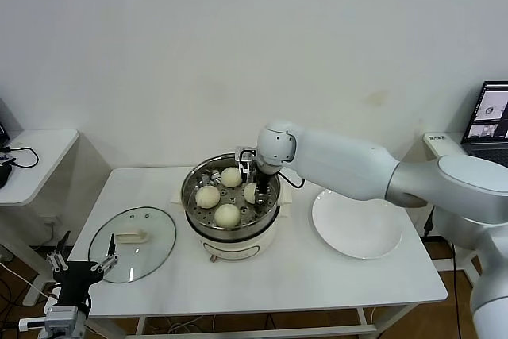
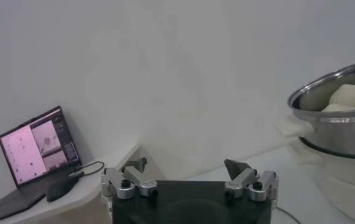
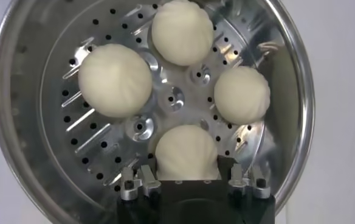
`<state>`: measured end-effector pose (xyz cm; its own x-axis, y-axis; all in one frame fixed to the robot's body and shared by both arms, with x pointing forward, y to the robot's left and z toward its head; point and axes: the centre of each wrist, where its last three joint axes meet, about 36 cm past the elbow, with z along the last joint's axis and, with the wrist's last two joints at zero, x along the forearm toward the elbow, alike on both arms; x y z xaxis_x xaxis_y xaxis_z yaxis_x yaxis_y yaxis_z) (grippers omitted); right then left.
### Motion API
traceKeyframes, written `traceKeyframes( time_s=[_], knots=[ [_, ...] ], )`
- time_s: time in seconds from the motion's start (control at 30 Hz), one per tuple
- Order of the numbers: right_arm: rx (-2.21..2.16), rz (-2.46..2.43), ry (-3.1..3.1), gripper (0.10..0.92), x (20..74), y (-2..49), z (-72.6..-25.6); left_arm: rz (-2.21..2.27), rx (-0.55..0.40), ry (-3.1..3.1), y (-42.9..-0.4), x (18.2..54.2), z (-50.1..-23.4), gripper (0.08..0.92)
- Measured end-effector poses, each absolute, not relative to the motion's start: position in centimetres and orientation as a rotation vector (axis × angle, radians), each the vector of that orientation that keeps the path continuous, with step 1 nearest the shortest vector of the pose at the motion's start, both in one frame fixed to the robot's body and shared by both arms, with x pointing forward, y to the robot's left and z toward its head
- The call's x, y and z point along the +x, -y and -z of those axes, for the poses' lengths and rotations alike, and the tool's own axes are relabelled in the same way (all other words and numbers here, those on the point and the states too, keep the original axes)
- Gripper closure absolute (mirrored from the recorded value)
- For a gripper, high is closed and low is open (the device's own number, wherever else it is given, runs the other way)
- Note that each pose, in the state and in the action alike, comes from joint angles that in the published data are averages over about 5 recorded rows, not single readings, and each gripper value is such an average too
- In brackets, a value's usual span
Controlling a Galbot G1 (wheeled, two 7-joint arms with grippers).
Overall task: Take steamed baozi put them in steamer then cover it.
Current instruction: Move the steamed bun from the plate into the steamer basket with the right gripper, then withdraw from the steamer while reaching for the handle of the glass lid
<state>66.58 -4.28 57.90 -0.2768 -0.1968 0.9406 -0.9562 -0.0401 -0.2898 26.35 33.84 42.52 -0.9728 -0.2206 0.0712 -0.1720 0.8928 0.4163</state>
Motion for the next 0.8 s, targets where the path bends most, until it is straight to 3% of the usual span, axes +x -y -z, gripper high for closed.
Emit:
traceKeyframes(
  time_s=[0.2,0.3,0.8],
  knots=[
    [1.253,-1.371,1.558,0.238,66.6,4.5,-58.7,0.633,0.307,2.944,-33.9,26.4,-42.6,0.177],
    [1.259,-1.369,1.570,0.206,66.4,4.7,-59.3,0.633,0.307,2.944,-33.9,26.5,-42.6,0.177],
    [1.308,-1.353,1.786,0.200,64.7,8.3,-62.3,0.638,0.304,2.950,-34.1,26.5,-42.9,0.177]
  ],
)
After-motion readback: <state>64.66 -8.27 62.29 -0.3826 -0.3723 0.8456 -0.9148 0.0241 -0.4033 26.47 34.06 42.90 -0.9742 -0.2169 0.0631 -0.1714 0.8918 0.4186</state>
